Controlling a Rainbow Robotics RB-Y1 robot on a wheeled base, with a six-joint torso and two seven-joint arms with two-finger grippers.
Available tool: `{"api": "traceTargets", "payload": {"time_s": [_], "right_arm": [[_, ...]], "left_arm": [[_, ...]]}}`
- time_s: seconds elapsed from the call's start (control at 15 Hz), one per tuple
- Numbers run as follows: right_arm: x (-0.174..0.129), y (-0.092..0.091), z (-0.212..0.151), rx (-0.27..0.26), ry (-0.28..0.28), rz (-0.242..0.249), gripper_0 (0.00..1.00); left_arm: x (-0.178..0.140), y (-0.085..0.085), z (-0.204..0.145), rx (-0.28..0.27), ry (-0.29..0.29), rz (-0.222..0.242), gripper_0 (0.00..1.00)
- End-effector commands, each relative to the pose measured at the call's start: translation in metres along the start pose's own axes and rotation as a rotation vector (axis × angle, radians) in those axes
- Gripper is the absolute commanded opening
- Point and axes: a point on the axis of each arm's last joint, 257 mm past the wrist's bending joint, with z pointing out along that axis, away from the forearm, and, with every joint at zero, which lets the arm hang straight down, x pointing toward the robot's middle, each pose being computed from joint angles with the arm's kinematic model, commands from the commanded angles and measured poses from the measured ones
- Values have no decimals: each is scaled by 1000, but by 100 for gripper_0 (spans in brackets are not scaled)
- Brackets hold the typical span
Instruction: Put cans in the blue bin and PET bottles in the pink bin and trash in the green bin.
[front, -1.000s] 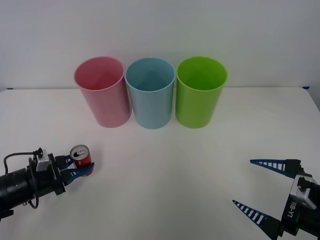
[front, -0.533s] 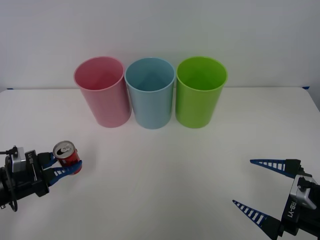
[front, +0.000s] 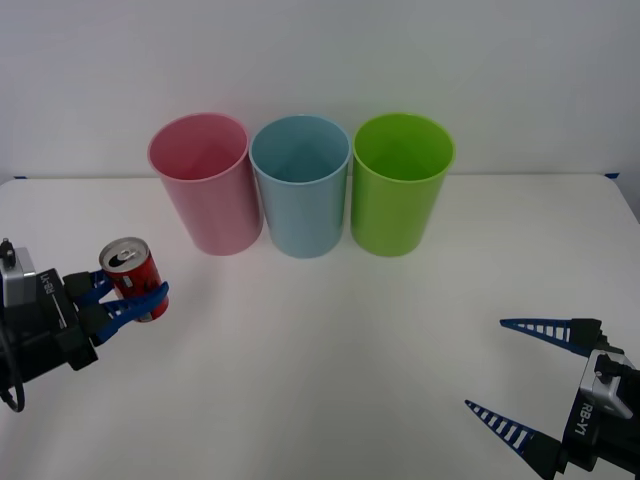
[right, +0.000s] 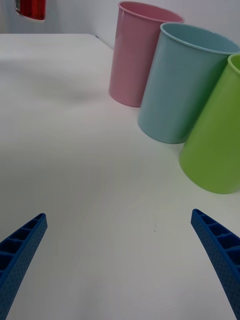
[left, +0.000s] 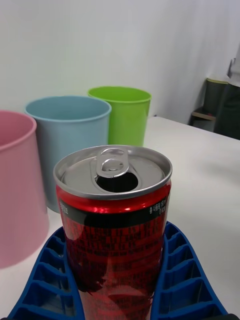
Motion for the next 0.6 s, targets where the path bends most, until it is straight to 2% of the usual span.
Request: {"api": "traceTargets", "payload": {"time_s": [0.07,0.33,0.6], "right_arm": [[0,0,0,0,0,0,100],[0,0,0,0,0,0,100],[0,0,0,0,0,0,100]], "left_arm": [[-24,0,22,-12,-26,-41,20],[-63,14,43,-54,-57,-74,20],[-106,20,61,-66,-86,-120,20]]}}
